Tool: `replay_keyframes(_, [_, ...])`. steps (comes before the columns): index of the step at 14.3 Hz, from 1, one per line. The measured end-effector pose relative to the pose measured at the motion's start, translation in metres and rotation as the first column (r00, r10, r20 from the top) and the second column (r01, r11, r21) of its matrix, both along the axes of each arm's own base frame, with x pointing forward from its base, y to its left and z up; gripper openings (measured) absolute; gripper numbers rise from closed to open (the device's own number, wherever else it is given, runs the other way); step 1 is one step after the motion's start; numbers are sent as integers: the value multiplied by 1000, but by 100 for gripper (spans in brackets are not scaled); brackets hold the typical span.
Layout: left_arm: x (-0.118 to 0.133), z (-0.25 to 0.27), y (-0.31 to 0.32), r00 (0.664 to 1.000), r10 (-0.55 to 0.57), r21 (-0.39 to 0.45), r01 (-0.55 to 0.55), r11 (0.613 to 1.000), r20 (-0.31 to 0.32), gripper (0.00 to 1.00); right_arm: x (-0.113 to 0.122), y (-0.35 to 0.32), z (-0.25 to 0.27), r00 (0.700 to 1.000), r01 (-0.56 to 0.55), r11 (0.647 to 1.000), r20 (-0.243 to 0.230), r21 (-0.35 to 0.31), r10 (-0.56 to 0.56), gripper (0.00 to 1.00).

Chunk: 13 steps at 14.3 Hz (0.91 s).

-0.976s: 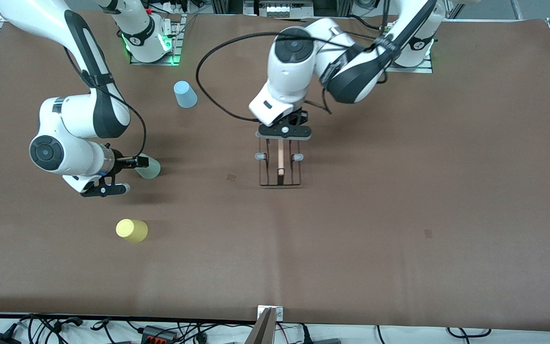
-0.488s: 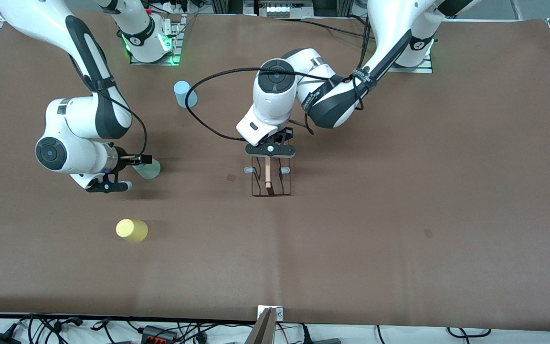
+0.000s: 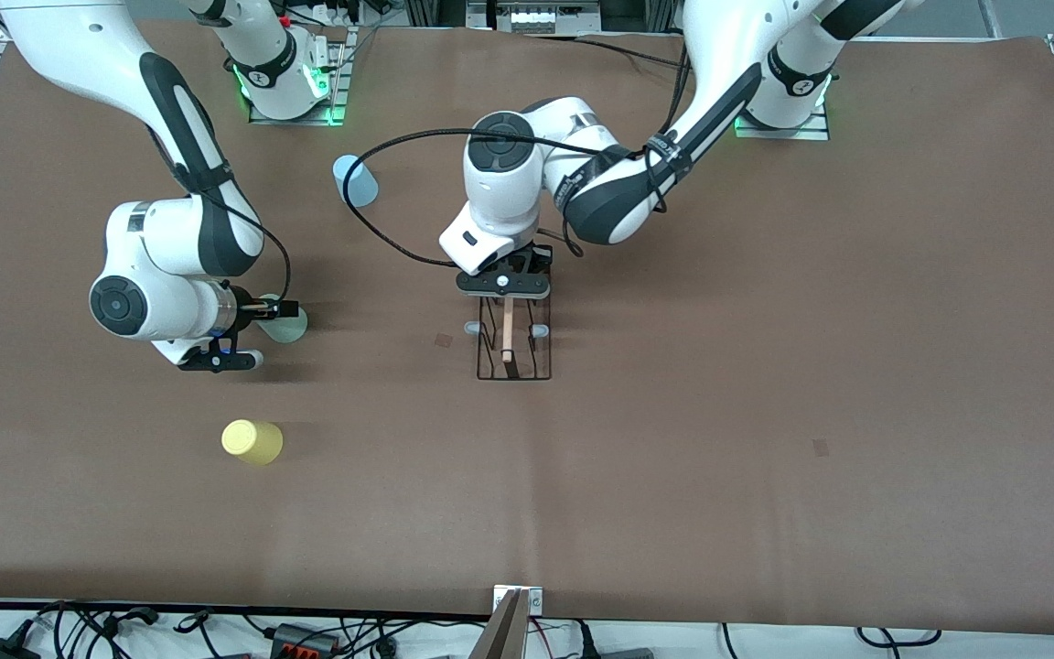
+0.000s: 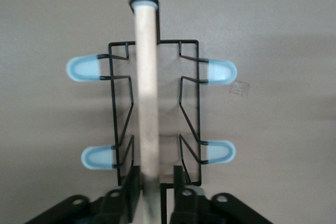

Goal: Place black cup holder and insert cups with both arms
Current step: 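Release the rack and withdraw the left gripper while the right gripper lifts the teal cup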

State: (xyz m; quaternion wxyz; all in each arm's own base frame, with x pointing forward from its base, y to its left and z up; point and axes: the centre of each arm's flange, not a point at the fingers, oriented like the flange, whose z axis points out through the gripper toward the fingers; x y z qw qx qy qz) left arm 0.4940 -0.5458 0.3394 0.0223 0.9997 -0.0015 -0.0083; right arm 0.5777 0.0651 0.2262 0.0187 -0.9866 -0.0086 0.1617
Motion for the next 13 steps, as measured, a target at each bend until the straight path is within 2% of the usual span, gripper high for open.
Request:
replay_keyframes(2, [7, 11, 3, 1000, 16, -11, -16, 1000, 20, 57, -1, 0, -5, 1000, 14, 1000, -9, 4, -14, 100])
replay_keyframes(4, [31, 42, 23, 997, 61, -28, -60, 998, 55, 75, -1, 1, -8, 1000, 25, 1000, -14, 10, -25, 100])
replay_keyframes(5, [46, 58, 42, 994, 89, -25, -87, 996, 66, 84, -2, 1, -9, 1000, 26, 1000, -16, 10, -26, 93])
replay_keyframes(6, [62, 72, 64, 991, 108, -22, -107, 994, 77, 95, -2, 0, -10, 999, 27, 1000, -17, 10, -27, 79])
replay_keyframes(7, [77, 82, 85, 990, 112, -22, -110, 994, 84, 100, -1, 0, -9, 999, 29, 1000, -17, 9, -29, 69])
replay_keyframes(10, [116, 91, 142, 994, 66, -34, -64, 997, 82, 100, 0, -1, -6, 999, 32, 999, -12, 9, -32, 67])
replay_keyframes(13, [137, 90, 180, 997, 45, -22, -43, 999, 67, 100, 13, 4, 18, 1000, 22, 1000, -15, 16, -22, 67])
